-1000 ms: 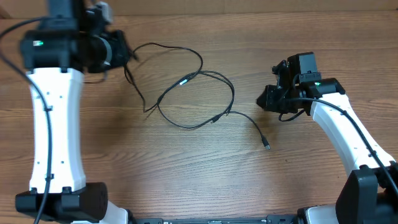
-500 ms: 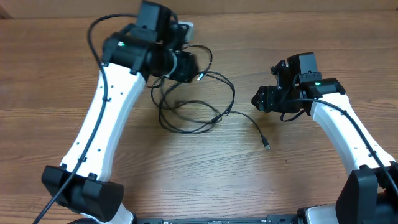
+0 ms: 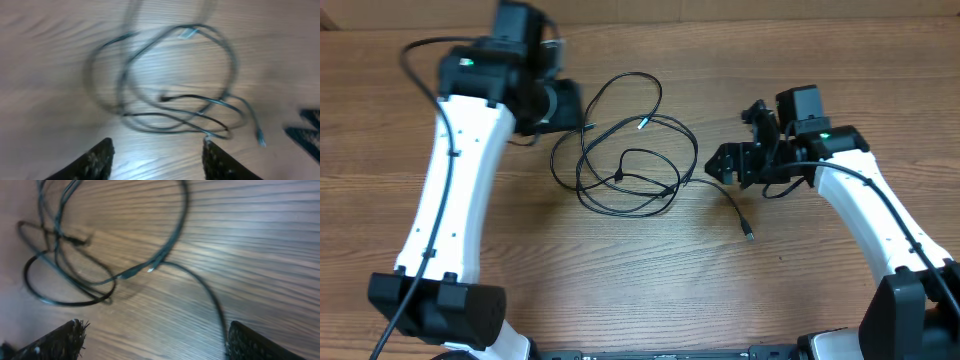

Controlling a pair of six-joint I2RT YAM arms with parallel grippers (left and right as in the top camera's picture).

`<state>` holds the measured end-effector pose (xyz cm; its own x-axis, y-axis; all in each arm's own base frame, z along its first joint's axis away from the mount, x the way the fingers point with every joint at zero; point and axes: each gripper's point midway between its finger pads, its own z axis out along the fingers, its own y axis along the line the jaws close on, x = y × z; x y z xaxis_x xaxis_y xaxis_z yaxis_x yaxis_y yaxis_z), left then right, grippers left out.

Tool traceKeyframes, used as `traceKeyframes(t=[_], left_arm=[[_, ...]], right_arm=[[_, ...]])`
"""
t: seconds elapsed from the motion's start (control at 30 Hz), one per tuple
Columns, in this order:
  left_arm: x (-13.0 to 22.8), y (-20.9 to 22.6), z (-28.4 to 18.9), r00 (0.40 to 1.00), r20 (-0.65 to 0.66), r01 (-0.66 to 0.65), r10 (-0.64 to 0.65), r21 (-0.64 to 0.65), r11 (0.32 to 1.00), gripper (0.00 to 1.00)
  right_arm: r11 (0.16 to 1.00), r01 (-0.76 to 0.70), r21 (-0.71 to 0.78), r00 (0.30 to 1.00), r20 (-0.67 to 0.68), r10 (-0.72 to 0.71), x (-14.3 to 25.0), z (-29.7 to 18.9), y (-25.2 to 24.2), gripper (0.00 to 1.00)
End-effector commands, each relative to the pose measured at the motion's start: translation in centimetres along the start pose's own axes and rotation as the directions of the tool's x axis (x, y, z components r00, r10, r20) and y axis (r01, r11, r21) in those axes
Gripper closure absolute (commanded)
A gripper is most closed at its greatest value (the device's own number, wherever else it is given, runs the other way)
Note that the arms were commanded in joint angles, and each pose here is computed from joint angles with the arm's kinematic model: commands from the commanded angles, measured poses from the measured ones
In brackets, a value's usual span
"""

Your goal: Untangle cables

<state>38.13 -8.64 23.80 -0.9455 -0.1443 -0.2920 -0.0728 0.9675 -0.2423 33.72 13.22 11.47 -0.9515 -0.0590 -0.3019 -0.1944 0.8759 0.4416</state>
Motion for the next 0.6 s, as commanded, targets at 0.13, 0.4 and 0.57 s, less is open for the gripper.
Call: traceKeyframes(t=[0.13,0.4,0.57], left_arm=[[-0.1,4.5,-1.3,0.972,0.022,0.234,-0.233,-0.108,0.966,0.24],[0.1,4.2,-1.3,0.974,0.017,0.227,-0.226,-0.108,0.968,0.16],[0.1,4.2,-1.3,0.974,0.016,0.227,-0.227,-0.109,0.968,0.16]], right_arm=[[0.977,0.215,-0.009,0.976,0.036,-0.214,-0.8,1.6,4.8,0.15],[0.947,0.317,0.056,0.943,0.088,-0.321,-2.1,4.6,6.8,0.27],[0.969,0.242,0.050,0.967,0.067,-0.245,-2.2,7.0,6.1,0.30]])
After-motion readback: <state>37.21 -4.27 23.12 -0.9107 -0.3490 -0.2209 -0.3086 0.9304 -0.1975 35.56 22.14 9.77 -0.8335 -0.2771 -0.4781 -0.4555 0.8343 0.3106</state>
